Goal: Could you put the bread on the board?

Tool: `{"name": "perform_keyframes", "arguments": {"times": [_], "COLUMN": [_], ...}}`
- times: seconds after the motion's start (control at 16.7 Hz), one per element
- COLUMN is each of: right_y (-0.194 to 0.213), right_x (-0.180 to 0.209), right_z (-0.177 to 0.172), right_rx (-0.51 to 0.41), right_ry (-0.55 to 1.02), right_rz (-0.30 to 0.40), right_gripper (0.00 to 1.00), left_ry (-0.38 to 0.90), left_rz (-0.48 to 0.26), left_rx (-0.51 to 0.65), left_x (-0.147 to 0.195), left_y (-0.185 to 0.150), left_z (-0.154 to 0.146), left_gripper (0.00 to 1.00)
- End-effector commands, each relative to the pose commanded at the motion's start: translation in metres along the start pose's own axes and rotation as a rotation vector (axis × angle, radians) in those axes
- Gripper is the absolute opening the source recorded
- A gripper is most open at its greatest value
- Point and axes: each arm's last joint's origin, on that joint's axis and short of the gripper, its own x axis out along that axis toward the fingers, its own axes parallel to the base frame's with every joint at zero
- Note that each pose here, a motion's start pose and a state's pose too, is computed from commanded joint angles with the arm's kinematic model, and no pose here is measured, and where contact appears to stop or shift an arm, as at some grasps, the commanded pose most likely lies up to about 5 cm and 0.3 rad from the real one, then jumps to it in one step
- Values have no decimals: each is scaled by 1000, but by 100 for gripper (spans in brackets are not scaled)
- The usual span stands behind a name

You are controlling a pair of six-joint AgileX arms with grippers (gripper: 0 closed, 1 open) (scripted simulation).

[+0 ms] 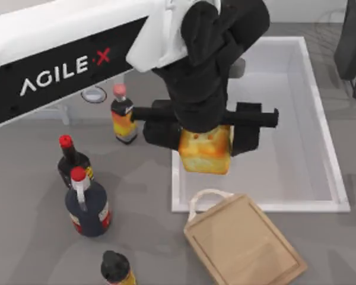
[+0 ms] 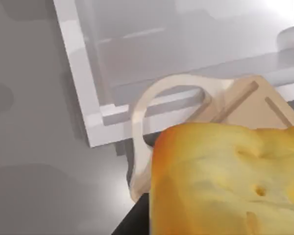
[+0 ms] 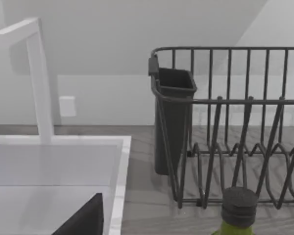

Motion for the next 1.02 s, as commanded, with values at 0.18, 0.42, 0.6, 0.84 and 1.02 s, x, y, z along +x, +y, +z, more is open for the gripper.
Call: {"name": "perform_keyframes", "arguments": {"times": [0.18,0.42,0.6,0.84,1.02], "right_y": [0,0,0,0,0], "right_x": [0,0,0,0,0], "right_z": [0,0,0,0,0], "right_rx": [0,0,0,0,0], "right_ry": [0,0,0,0,0], "right_rz": [0,0,0,0,0], "right_gripper": [100,100,100,100,100], "left_ry": [86,130,134,135,137], "left_rz": [60,146,164,162,167], "left_rx": [-103,-173,-182,-184,-190], "left_x": [36,67,72,73,84], "left_y": [-42,-65,-66,-64,-62], "left_z": [-22,-40,-40,-39,-40], "left_gripper": [0,0,0,0,0]}}
